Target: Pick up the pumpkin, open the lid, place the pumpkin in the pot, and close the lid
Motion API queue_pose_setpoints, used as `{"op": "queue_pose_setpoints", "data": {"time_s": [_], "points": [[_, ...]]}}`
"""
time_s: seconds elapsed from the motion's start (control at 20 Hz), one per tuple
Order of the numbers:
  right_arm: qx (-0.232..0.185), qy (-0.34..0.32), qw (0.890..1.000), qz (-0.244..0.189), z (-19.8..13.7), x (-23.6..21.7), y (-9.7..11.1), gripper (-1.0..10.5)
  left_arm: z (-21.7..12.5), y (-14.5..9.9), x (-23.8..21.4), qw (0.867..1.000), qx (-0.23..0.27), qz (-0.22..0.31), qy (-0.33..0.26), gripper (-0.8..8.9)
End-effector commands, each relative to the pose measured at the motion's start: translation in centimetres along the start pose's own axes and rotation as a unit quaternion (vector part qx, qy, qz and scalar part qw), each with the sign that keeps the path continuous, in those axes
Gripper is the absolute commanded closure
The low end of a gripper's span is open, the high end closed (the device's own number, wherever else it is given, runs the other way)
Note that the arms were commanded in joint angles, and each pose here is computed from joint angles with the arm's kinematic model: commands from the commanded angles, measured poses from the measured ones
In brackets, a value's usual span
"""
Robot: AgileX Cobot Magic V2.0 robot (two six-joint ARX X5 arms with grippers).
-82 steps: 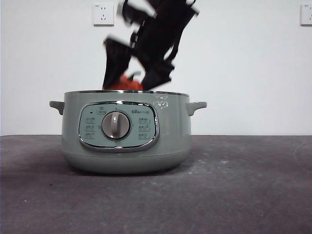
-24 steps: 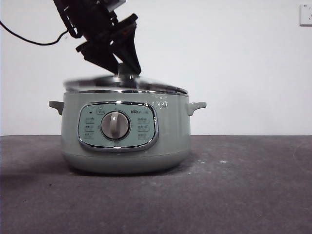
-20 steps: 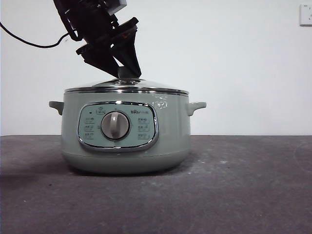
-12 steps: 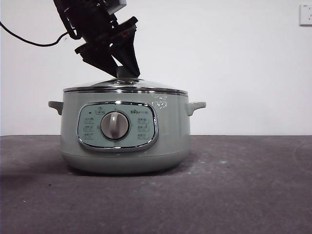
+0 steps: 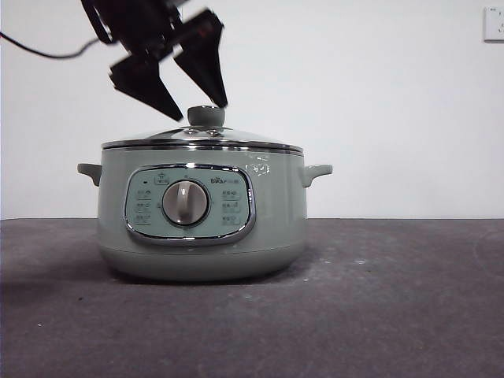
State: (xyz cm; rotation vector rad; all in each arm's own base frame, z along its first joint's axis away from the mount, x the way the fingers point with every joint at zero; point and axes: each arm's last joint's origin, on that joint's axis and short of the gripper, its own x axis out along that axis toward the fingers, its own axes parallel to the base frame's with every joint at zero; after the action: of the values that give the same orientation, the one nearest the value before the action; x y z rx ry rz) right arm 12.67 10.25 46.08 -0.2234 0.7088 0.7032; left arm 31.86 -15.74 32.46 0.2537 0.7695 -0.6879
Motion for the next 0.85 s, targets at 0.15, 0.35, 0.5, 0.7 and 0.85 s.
{"op": "queue_pose_setpoints", "data": {"time_s": [0.15, 0.35, 0.5, 0.7, 0.85], "points": [[0.002, 0.006, 1.0, 0.019, -0.1, 0.0, 0.1, 3.2, 0.0, -1.4, -5.8, 1.0, -0.001, -0.009, 0.029, 3.44], [0.003, 0.029, 0.998, 0.049, -0.4, 0.2, 0.3, 4.2, -0.8, -3.1, -12.0, 0.998, -0.005, -0.048, 0.033, 3.47], [0.002, 0.041, 0.997, 0.06, -0.6, 0.2, 0.4, 5.5, -1.9, -4.3, -15.8, 0.997, -0.001, -0.078, 0.01, 5.61], [-0.026, 0.044, 0.995, 0.091, -0.7, 0.2, 0.5, 9.5, -3.5, -5.4, -19.3, 0.997, 0.004, -0.08, -0.003, 8.19], [-0.026, 0.037, 0.994, 0.1, -0.6, 0.2, 0.6, 9.5, -4.1, -5.7, -20.4, 0.997, 0.004, -0.08, -0.006, 8.18]]}}
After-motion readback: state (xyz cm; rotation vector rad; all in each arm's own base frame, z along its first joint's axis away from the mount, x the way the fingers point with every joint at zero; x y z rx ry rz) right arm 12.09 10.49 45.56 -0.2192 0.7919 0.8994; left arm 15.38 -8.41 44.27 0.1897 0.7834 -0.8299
